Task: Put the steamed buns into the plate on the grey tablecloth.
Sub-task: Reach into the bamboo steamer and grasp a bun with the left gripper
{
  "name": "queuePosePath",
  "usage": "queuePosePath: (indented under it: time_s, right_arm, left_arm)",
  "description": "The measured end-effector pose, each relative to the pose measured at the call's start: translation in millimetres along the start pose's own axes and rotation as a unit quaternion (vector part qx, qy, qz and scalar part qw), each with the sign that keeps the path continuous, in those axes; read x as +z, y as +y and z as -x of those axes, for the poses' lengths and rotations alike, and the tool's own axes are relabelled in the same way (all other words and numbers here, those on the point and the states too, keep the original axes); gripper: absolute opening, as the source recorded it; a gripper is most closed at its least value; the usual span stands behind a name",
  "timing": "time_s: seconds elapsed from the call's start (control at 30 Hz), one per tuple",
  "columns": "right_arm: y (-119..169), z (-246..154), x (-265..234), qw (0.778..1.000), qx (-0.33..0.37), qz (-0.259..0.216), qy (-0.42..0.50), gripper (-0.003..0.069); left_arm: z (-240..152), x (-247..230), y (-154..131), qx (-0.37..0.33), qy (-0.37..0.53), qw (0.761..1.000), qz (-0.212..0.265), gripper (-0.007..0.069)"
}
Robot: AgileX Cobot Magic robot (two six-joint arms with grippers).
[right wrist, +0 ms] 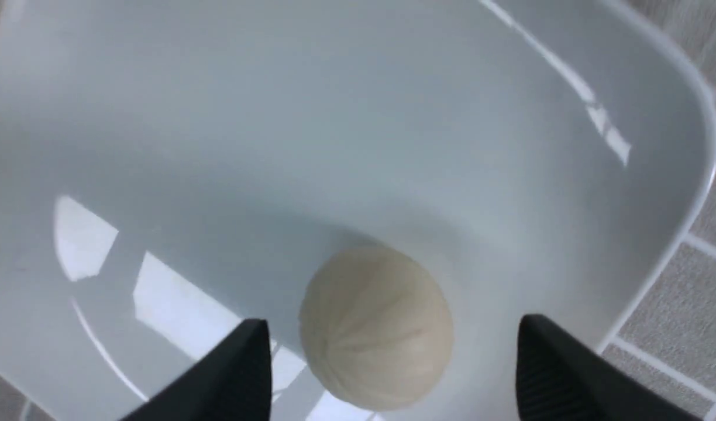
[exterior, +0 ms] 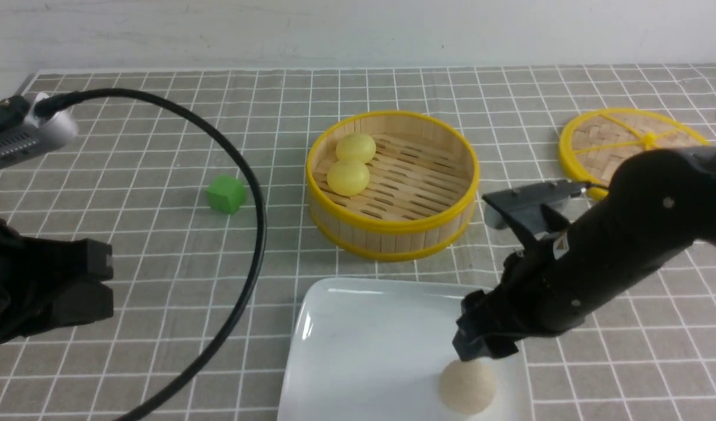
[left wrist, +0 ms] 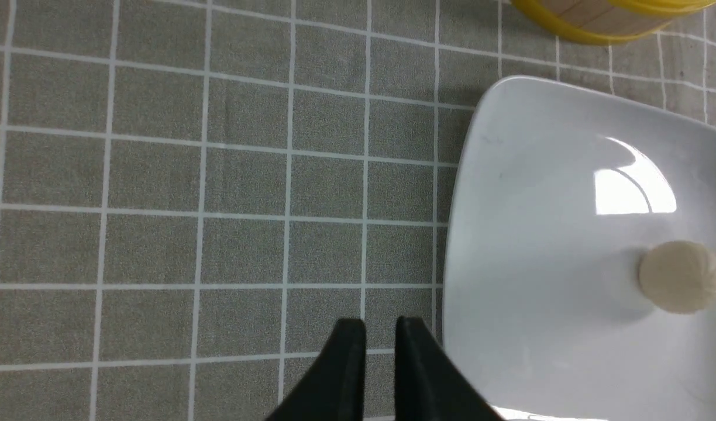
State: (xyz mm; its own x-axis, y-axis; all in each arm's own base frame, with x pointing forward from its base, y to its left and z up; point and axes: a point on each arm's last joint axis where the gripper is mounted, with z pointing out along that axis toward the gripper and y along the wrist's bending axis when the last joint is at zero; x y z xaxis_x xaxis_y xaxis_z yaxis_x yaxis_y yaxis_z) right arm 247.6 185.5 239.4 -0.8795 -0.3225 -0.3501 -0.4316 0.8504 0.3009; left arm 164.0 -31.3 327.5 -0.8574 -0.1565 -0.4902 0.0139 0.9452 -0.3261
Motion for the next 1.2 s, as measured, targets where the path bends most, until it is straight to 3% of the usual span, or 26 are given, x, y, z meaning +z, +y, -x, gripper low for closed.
queuePosePath:
  time_s: [0.07,0.2,0.37,0.4,0.47,0.7,0.73,0.9,1.1,1.2]
  right_arm:
    - [5,7,-17,1.0,-0.021,-0.003,-0.012,0.0531]
    - [14,18,-62,0.996,-0.074,-0.028,-0.028,0.0405]
    - [17,11,-126,0.988,-0.119,-0.087,-0.048,0.0106]
    - [17,10,-128,0.988,-0.119,-0.089,-0.048,0.0094]
    - [16,-8,-153,0.988,-0.103,-0.103,-0.049,-0.0008]
    - [9,-69,-182,0.989,-0.071,-0.105,-0.074,-0.0015]
    - [5,-91,-184,0.989,-0.064,-0.103,-0.082,-0.0015]
    - [-6,-129,-173,0.989,-0.055,-0.1,-0.097,-0.0013]
    - [-17,-154,-152,0.989,-0.053,-0.101,-0.09,-0.0011]
    - [-20,-159,-143,0.99,-0.051,-0.103,-0.077,-0.001]
  left_arm:
    - [0,0,0,0.0,0.0,1.0,0.0,0.0109]
    - [0,1,0,0.03,0.007,1.0,0.0,0.0111]
    - [14,13,-2,0.042,0.065,0.997,-0.007,0.0071]
    - [15,14,-3,0.042,0.068,0.997,-0.009,0.0067]
    - [35,26,-7,0.048,0.093,0.994,-0.027,0.0015]
    - [68,61,-42,0.1,0.14,0.983,-0.061,0.0001]
    - [77,73,-62,0.125,0.138,0.98,-0.075,0.0001]
    - [104,106,-108,0.125,0.116,0.982,-0.083,0.0016]
    - [144,153,-137,0.117,0.093,0.987,-0.058,0.0134]
    - [156,176,-143,0.115,0.089,0.988,-0.051,0.0237]
